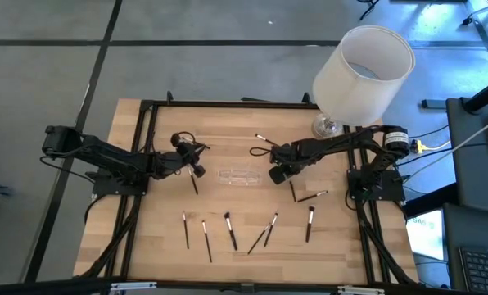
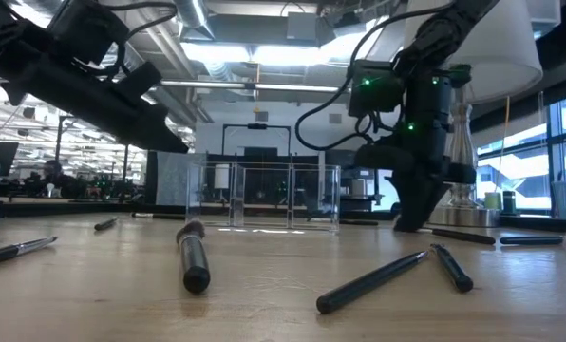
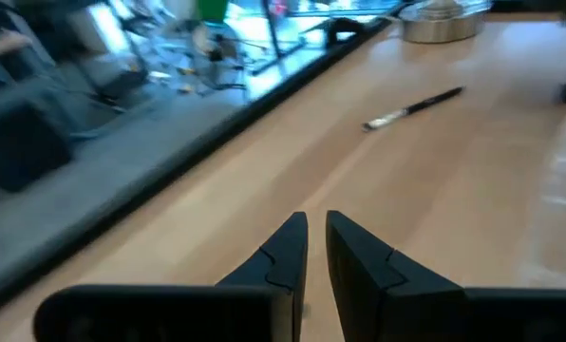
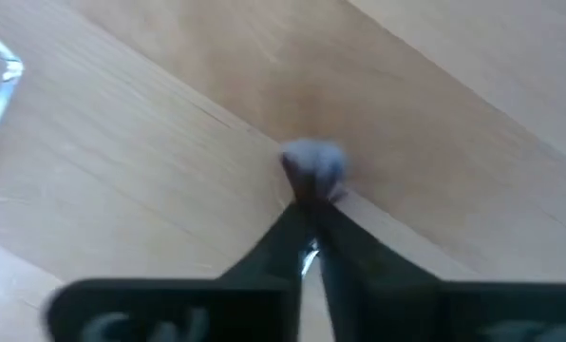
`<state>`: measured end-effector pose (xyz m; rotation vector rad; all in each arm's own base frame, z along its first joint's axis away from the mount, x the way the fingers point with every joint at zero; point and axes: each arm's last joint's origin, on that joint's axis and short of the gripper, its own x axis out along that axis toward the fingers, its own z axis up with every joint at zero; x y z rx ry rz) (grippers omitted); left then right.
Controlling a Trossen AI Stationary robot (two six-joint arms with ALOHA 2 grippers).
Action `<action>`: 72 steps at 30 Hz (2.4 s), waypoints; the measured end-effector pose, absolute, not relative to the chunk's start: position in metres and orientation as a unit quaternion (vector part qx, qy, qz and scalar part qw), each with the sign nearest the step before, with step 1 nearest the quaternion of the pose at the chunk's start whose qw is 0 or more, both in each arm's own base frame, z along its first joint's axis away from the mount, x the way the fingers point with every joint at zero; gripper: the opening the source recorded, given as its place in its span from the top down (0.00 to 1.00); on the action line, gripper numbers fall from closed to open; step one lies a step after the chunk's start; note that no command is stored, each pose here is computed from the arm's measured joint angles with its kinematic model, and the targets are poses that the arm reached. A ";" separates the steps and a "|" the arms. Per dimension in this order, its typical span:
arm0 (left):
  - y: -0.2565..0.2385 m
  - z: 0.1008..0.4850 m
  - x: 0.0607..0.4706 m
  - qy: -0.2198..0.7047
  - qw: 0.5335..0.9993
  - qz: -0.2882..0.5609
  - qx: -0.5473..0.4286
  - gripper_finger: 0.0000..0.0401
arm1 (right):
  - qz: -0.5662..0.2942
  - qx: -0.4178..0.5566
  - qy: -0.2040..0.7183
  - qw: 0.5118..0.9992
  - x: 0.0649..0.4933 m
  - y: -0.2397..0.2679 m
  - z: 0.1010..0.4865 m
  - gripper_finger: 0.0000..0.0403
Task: Put items in baskets/containers
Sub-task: Put the highlighter brush into the transparent organizer, then put the eyeshadow brush into the transparent organizer
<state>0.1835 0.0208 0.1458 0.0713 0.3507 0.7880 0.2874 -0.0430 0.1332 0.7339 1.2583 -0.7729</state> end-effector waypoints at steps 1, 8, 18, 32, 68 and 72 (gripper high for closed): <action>0.022 0.147 0.183 0.166 0.901 0.398 0.045 0.90 | -0.342 0.323 0.560 0.682 0.288 -0.043 0.133 0.97; 0.030 0.156 0.185 0.133 0.898 0.417 0.053 0.92 | -0.335 0.270 0.517 0.740 0.290 -0.045 0.151 0.98; 0.023 0.151 0.186 0.126 0.918 0.376 -0.024 0.91 | -0.317 0.111 0.206 0.919 0.296 -0.021 0.259 0.99; 0.023 0.152 0.186 0.118 0.914 0.388 -0.022 0.91 | -0.260 -0.009 0.049 0.964 0.365 0.000 0.223 0.99; 0.024 0.150 0.184 0.116 0.903 0.411 -0.043 0.89 | -0.267 -0.076 0.168 0.946 0.367 -0.026 0.269 0.61; 0.024 0.150 0.184 0.121 0.904 0.410 -0.031 0.88 | -0.271 -0.113 0.171 0.941 0.368 -0.034 0.275 0.61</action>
